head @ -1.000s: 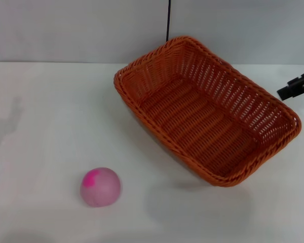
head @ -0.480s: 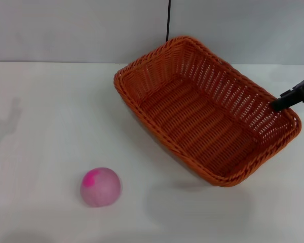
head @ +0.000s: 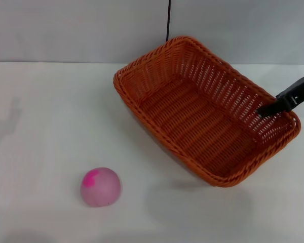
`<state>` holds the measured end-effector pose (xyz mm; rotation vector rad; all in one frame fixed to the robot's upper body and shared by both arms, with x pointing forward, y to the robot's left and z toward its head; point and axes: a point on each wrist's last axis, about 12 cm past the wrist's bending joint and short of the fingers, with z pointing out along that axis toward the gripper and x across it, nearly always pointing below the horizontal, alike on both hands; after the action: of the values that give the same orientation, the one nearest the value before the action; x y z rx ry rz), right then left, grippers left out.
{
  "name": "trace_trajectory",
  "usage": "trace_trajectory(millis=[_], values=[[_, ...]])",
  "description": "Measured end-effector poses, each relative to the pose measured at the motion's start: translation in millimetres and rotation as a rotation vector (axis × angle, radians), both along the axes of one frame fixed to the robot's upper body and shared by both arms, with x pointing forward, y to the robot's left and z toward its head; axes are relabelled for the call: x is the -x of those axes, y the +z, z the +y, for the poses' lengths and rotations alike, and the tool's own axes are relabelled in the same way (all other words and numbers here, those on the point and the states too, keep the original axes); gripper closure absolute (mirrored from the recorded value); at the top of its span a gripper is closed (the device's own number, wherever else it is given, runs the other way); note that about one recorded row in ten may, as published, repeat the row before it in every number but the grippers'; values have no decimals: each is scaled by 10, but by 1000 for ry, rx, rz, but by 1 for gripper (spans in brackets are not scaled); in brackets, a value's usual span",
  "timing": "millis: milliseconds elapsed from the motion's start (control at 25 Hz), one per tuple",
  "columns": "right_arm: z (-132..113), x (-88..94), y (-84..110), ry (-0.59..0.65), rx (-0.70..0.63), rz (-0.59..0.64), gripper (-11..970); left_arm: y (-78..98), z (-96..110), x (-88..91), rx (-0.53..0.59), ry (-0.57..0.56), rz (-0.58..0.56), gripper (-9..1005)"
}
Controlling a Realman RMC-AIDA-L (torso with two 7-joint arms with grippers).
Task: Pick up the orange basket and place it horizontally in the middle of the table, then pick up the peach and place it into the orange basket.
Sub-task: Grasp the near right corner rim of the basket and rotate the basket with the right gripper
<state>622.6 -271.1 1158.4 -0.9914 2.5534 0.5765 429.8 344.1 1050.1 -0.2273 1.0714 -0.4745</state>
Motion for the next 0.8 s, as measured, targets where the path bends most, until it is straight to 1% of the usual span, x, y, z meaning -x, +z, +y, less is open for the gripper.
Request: trace_trajectory(millis=[120, 320, 600, 640, 680, 800], values=[[-13, -2, 4, -3, -2, -14, 662, 0, 0, 0, 0, 0, 0, 201], [-22, -7, 16, 1, 0, -16, 795, -1, 2, 4, 0, 1, 1, 203], [-53, -1, 65, -6, -27, -37, 796, 0, 7, 5, 1, 6, 0, 206], [-88, 21, 134, -12, -67, -60, 796, 0, 9, 5, 2, 7, -1, 207], [-88, 21, 134, -12, -67, -60, 796, 0, 9, 5, 2, 7, -1, 207], [-181, 82, 270, -29, -140, -93, 796, 0, 12, 7, 2, 9, -1, 208]])
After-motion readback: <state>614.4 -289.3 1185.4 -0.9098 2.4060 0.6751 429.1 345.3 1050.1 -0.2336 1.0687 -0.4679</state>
